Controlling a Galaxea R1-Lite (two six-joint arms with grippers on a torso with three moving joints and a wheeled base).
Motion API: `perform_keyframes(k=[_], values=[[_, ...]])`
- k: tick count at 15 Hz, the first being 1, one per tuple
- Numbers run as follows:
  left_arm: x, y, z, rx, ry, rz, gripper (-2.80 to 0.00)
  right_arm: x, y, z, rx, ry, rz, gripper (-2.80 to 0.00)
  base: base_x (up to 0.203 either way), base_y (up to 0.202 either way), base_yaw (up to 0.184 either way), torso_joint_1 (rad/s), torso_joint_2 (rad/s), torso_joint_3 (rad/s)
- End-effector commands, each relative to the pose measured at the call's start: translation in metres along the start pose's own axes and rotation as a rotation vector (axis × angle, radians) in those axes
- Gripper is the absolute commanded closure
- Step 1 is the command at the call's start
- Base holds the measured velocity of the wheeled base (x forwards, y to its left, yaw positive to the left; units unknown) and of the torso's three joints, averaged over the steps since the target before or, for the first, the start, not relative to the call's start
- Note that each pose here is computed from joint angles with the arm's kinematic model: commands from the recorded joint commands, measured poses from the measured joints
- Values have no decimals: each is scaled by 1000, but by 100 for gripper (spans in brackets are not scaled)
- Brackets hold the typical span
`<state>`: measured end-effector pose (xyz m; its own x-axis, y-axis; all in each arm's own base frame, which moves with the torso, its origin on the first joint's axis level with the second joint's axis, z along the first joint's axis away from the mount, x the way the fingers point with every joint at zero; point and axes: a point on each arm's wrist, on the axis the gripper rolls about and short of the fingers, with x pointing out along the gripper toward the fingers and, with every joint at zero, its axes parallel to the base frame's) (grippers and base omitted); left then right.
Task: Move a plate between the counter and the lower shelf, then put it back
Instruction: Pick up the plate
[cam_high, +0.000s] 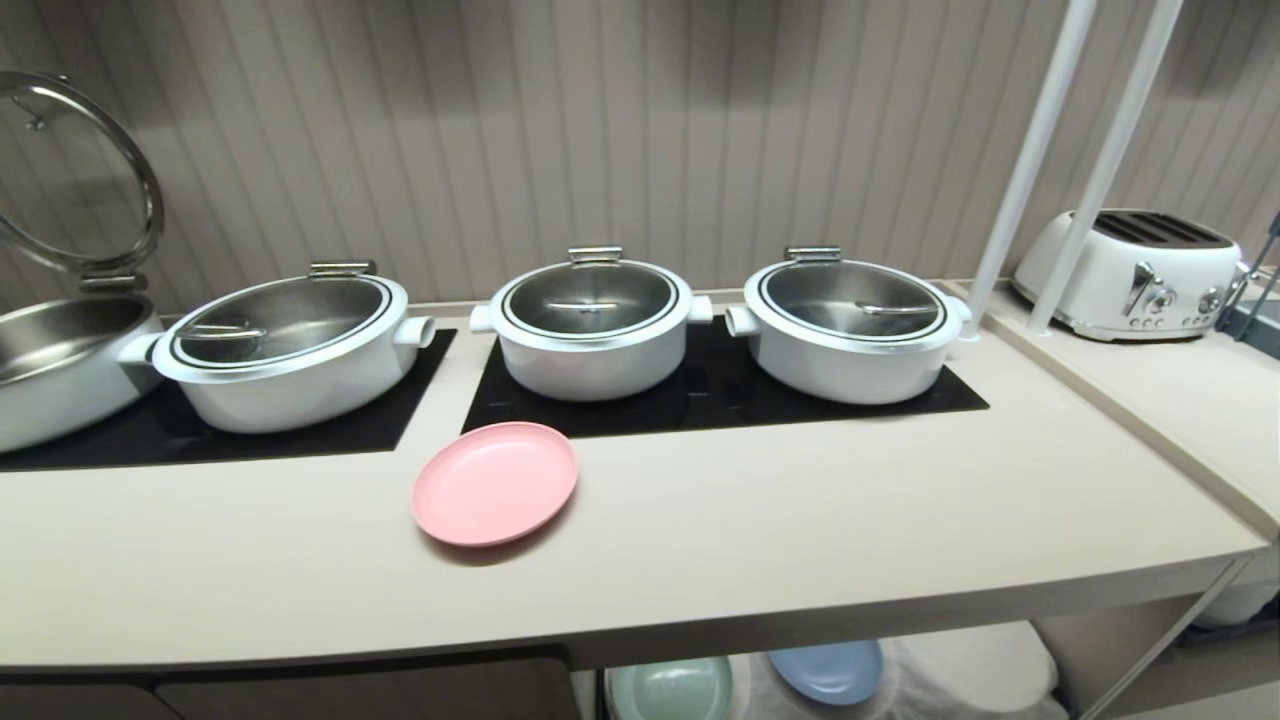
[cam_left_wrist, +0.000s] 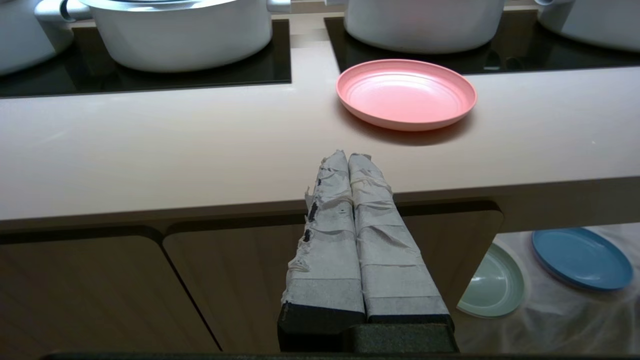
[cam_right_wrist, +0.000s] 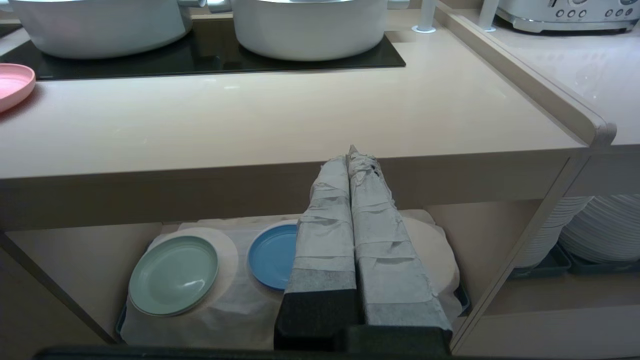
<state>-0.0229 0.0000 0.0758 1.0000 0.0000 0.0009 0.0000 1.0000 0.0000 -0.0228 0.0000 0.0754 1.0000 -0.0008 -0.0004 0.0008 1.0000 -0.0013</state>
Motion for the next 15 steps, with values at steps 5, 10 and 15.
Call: perform_keyframes(k=[5, 10, 15], values=[[0, 0, 0, 2, 1, 0, 0, 0, 0, 0, 0, 0, -1, 0, 0, 0, 0, 0, 0, 0], [0, 0, 0, 0, 2, -2, 0, 0, 0, 0, 0, 0, 1, 0, 0, 0, 0, 0, 0, 0], [-5, -1, 14, 71, -46, -29, 0, 0, 0, 0, 0, 0, -1, 0, 0, 0, 0, 0, 0, 0]])
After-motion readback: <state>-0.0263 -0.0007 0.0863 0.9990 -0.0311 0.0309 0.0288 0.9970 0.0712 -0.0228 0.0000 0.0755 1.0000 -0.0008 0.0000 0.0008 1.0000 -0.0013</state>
